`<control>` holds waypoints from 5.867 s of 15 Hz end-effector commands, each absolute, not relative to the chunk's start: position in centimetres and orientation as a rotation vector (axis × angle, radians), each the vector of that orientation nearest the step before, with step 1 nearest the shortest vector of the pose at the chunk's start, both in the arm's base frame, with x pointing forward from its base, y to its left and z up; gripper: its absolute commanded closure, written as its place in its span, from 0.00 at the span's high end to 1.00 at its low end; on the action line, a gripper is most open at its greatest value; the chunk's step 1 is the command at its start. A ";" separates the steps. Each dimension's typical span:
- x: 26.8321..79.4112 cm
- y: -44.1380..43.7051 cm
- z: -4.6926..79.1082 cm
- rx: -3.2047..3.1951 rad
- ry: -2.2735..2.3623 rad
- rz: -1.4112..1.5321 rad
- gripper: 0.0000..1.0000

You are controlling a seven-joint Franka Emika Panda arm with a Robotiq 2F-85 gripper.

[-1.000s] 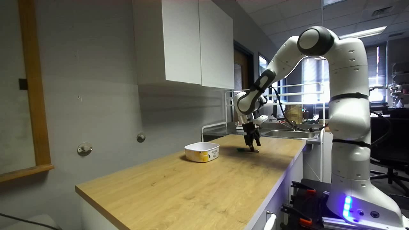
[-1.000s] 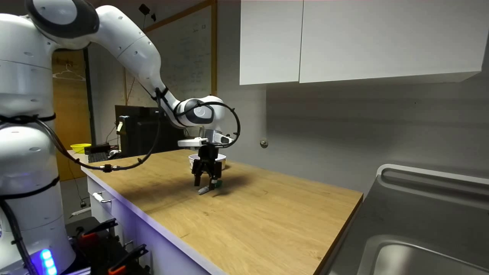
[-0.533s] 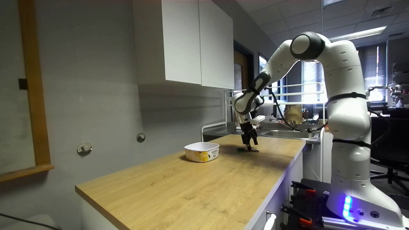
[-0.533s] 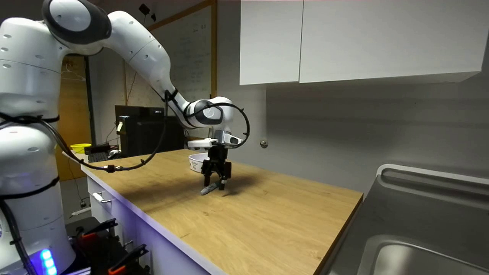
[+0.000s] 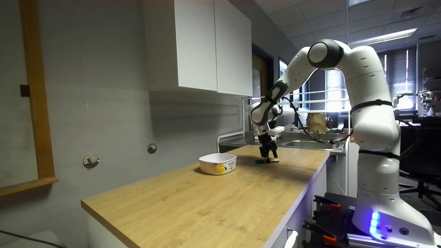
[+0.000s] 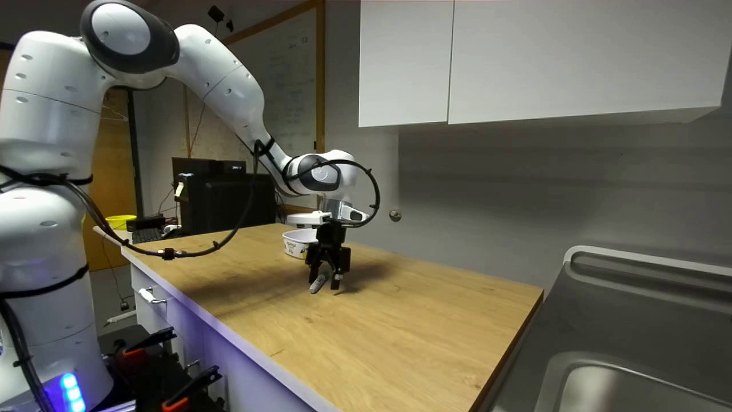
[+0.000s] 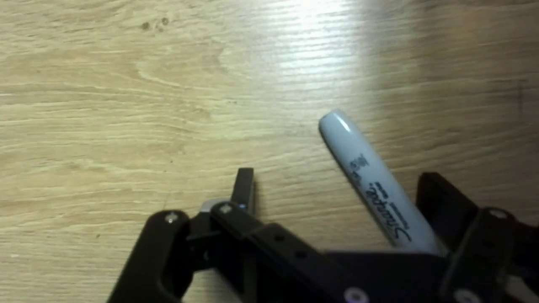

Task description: Put the marker on the table in the bowl

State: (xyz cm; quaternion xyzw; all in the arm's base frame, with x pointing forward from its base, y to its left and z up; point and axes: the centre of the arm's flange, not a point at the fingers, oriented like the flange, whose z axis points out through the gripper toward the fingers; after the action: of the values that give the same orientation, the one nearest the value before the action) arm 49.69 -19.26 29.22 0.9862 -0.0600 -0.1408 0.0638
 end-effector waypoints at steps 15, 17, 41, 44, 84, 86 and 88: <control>51.4 -19.8 29.3 2.978 -0.165 -0.475 0.09; 51.4 -19.8 29.5 2.985 -0.183 -0.470 0.09; 52.2 0.3 40.2 3.010 0.005 -0.216 0.09; 52.4 3.5 39.9 2.991 0.060 -0.226 0.09; 64.6 7.5 36.6 2.804 0.069 -0.352 0.88; 64.4 7.6 36.8 2.807 0.080 -0.356 0.99; 64.2 7.7 36.9 2.806 0.093 -0.357 1.00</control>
State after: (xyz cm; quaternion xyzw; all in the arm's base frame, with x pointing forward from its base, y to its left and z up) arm 63.85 7.41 36.56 0.9813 0.0320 -0.1190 0.1480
